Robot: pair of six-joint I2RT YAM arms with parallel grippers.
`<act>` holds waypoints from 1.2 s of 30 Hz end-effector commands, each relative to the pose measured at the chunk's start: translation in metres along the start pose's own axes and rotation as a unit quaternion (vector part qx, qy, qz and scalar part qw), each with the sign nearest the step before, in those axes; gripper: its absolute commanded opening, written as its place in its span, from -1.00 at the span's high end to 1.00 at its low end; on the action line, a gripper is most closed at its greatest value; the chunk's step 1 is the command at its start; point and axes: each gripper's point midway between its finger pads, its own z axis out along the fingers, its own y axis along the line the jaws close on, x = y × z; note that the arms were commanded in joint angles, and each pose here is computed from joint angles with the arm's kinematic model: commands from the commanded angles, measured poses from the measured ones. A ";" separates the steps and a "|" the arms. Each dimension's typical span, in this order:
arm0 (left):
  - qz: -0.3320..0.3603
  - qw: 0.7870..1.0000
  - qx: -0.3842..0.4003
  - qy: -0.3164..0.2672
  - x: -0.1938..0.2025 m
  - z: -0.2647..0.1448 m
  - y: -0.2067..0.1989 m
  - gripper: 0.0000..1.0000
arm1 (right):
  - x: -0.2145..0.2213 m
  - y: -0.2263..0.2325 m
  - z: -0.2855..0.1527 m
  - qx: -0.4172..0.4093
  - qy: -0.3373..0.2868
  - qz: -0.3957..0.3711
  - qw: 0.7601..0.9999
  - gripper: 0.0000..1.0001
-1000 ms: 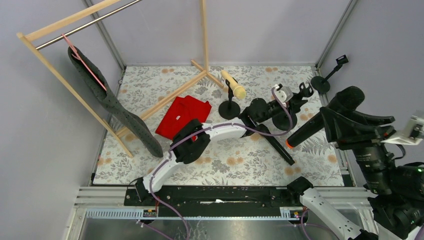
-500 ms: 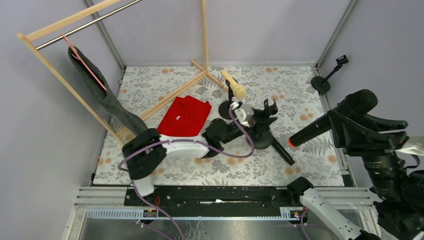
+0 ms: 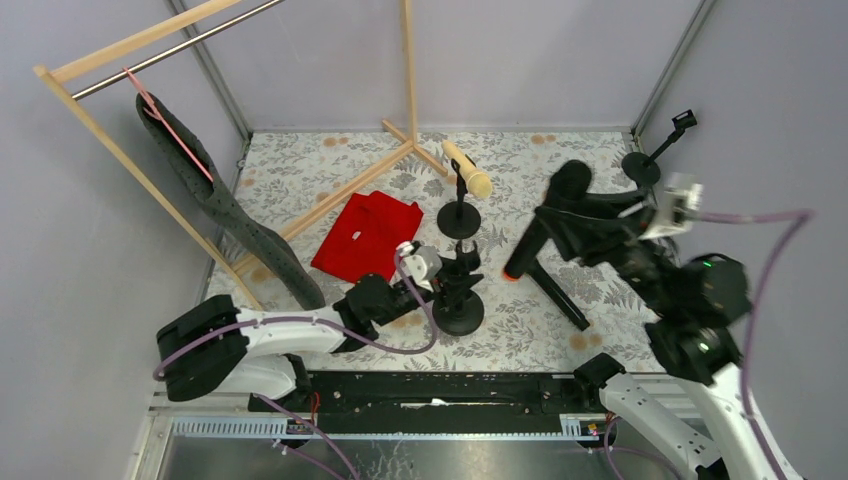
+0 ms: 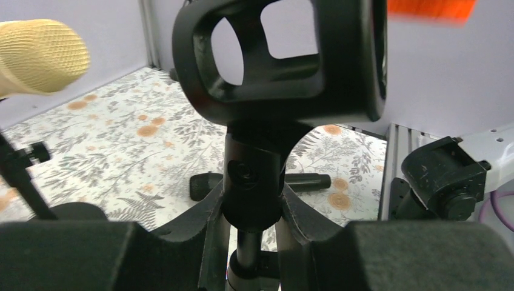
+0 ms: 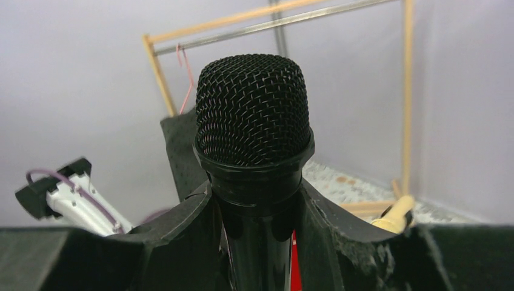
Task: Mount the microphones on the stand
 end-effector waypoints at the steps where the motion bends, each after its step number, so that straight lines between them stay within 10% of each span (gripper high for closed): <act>1: -0.017 0.994 -0.004 -0.104 -0.058 -0.016 0.012 1.00 | -0.011 0.030 0.019 -0.117 -0.077 0.004 0.990 1.00; 36: -0.061 0.995 -0.005 -0.078 -0.014 -0.027 0.019 1.00 | 0.053 0.058 0.045 -0.299 -0.039 0.096 0.949 1.00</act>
